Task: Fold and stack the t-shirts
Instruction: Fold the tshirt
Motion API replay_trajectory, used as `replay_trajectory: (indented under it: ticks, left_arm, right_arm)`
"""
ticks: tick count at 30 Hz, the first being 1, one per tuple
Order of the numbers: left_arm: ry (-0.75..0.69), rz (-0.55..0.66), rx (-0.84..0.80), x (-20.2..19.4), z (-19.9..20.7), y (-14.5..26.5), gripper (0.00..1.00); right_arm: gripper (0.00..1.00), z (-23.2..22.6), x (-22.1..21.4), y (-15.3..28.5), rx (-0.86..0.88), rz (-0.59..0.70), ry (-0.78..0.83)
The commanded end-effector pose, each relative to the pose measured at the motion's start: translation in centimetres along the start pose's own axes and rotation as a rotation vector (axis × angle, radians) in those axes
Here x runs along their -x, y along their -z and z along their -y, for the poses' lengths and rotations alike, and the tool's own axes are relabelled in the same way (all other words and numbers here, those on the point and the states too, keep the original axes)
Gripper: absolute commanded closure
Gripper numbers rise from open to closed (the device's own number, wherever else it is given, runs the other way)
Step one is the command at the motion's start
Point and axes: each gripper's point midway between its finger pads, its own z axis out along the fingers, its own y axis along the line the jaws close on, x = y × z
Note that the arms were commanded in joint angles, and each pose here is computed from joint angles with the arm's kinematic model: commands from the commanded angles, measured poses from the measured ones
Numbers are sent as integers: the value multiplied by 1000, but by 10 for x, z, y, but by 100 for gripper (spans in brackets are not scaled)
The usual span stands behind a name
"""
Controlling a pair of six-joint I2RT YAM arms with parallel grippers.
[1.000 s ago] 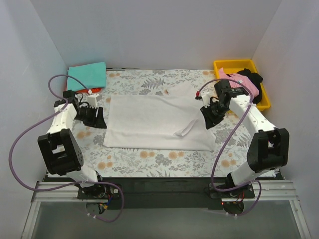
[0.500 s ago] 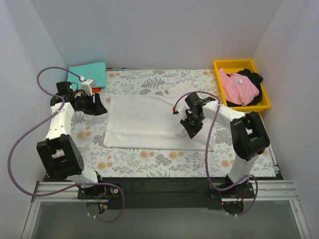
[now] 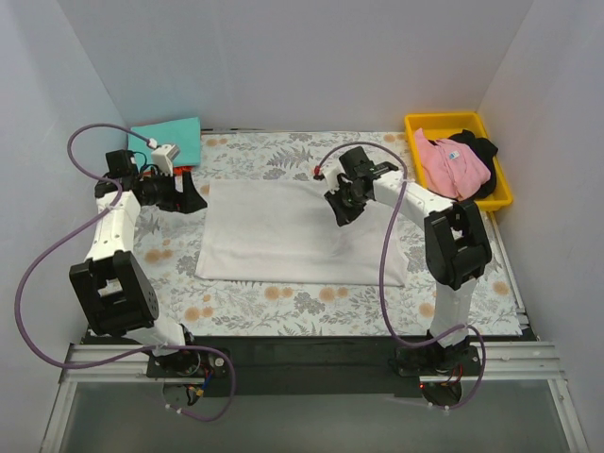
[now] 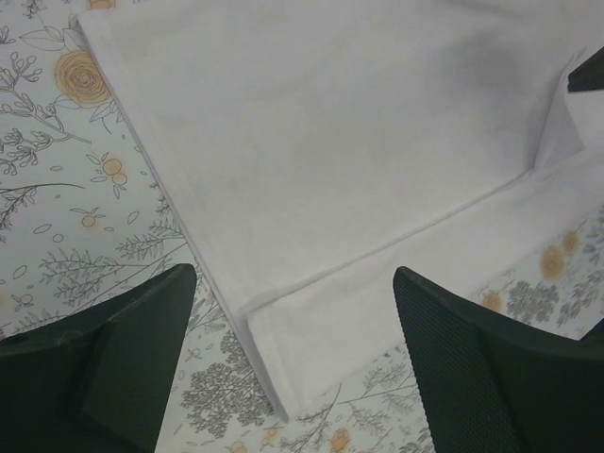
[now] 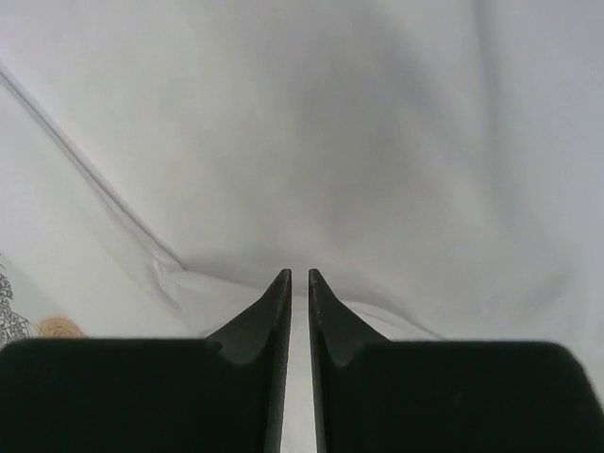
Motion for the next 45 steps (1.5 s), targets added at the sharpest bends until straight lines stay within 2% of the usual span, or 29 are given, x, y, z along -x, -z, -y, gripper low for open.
replay_trajectory:
  ticks: [1,3,6,11,14,15,17,18,19,23,28,33,37,45]
  left_arm:
    - [-36,88,21,36,-9,1,11]
    - [-50,120,30,46,-13,0,10]
    - [-80,197,62,70,-21,0,10]
    - [-146,335,34,103,-19,1,10]
    - [-147,298,0,115,-29,-18,10]
    - [-158,276,-1,119,-33,-25,10]
    - [-100,172,8,103,-54,-57,9]
    - [-119,193,14,122,-59,-56,9]
    - [-108,180,8,121,-64,-62,9]
    - [-89,139,14,117,-89,-101,14]
    - [-44,93,48,107,-110,-142,21]
    - [-44,56,108,98,-123,-160,19]
    - [-44,41,114,93,-124,-169,17]
    - [-56,26,121,88,-126,-177,16]
  right_arm:
    - [82,1,31,-2,39,80,1]
    - [77,9,53,13,115,173,-24]
    - [79,37,74,46,163,294,-60]
    - [69,72,64,75,47,305,-29]
    - [59,103,65,79,9,322,-101]
    - [58,113,68,80,-1,333,-122]
    - [55,140,76,79,-23,355,-167]
    - [55,149,78,78,-35,360,-176]
    - [55,158,91,86,-57,392,-165]
    - [52,194,97,68,-119,392,-190]
    - [54,221,96,40,-170,389,-235]
    - [52,233,97,21,-178,388,-217]
    - [50,250,86,-4,-218,351,-221]
    - [49,256,81,-24,-236,328,-187]
